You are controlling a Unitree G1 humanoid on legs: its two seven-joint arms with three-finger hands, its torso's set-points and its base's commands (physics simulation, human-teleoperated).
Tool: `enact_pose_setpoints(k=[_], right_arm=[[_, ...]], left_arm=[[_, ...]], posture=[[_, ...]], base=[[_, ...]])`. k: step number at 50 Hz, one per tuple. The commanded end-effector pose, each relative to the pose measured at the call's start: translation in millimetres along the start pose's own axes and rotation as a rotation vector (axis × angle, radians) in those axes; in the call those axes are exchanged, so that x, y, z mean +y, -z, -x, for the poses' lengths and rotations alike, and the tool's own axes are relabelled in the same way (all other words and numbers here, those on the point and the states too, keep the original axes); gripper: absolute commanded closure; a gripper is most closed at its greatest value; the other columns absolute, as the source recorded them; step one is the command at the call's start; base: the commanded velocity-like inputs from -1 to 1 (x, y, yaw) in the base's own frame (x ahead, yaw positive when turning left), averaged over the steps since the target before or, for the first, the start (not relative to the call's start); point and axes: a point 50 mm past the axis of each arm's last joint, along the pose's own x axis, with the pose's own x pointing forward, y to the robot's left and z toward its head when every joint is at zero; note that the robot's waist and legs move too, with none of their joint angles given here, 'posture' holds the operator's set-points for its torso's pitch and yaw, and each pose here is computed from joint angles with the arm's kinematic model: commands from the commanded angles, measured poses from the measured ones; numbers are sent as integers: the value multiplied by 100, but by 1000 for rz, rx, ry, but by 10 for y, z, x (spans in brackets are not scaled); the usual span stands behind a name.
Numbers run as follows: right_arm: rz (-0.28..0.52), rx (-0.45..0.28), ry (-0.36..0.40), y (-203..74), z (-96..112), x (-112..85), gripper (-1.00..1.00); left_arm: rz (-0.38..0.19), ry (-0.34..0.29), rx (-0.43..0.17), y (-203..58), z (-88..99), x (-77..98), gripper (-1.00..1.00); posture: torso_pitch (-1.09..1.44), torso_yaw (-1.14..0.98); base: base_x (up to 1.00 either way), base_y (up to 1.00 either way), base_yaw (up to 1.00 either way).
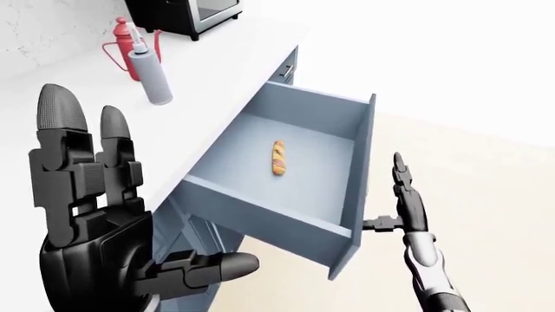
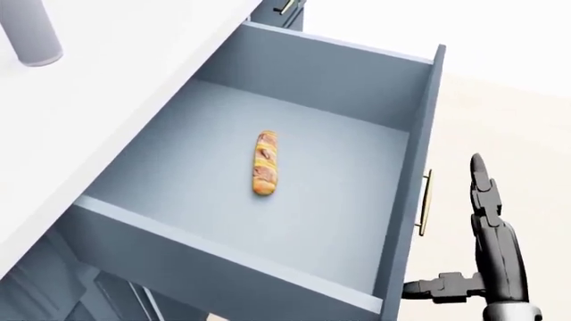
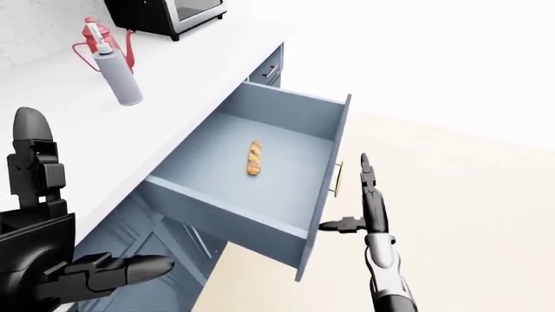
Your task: Close the right drawer.
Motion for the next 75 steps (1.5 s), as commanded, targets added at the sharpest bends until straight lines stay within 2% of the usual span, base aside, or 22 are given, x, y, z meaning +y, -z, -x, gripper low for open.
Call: enact_pose_setpoints(k=[1, 9, 48, 63, 75], right_arm=[[12, -103, -17, -217, -139, 5, -100], [37, -110, -63, -255, -185, 85, -100], [80, -157, -193, -511, -472, 392, -100], [41, -180, -231, -660, -548, 495, -100], [47, -190, -260, -697, -562, 597, -100]], left_arm=[[6, -5, -62, -103, -11, 11, -100], [6, -5, -62, -103, -10, 11, -100], [7, -6, -63, -103, -15, 15, -100], [7, -6, -62, -103, -11, 12, -100], [8, -7, -60, -100, -13, 16, -100]], posture=[[0, 0], [0, 0], [0, 0], [0, 0], [0, 0]], base=[[0, 0, 0], [0, 0, 0], [0, 0, 0], [0, 0, 0], [0, 0, 0]])
